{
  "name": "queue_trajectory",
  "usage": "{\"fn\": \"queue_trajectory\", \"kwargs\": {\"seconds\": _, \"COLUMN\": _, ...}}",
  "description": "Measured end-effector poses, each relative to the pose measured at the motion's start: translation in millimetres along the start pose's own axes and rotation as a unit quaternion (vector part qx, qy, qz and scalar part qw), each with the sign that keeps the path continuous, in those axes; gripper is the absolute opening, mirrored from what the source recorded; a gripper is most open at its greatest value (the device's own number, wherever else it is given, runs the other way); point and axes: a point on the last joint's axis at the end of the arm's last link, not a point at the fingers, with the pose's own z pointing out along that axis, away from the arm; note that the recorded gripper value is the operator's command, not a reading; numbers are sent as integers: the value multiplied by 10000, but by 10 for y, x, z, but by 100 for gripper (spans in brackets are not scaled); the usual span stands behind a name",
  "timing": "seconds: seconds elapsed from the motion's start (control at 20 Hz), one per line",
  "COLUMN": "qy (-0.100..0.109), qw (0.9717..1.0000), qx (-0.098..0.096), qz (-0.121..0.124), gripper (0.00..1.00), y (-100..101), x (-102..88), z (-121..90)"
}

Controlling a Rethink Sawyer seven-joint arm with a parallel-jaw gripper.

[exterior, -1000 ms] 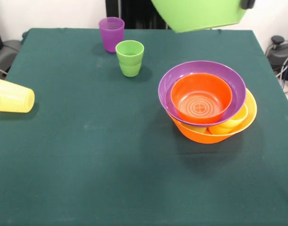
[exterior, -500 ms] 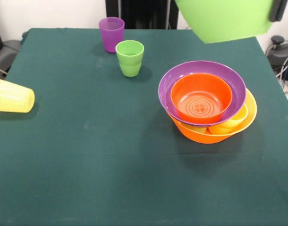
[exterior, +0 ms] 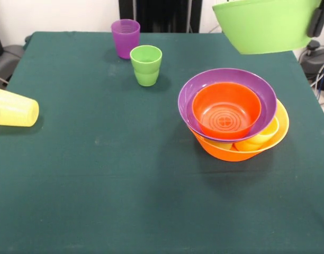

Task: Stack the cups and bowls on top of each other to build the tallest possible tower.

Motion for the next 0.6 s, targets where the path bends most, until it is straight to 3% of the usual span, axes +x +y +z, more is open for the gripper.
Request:
{"fn": "queue_trajectory", "kwargs": {"seconds": 0.1, "qy": 12, "qw": 10000, "qx": 77, "qz": 62, "gripper": 0, "y": -25, "x": -5, "z": 38}}
{"fn": "queue_trajectory", "kwargs": {"seconds": 0.2, "qy": 55, "qw": 9995, "qx": 277, "qz": 167, "gripper": 0, "y": -92, "x": -23, "z": 142}}
{"fn": "queue_trajectory", "kwargs": {"seconds": 0.6, "qy": 120, "qw": 9981, "qx": 573, "qz": 204, "gripper": 0, "y": -184, "x": -35, "z": 370}}
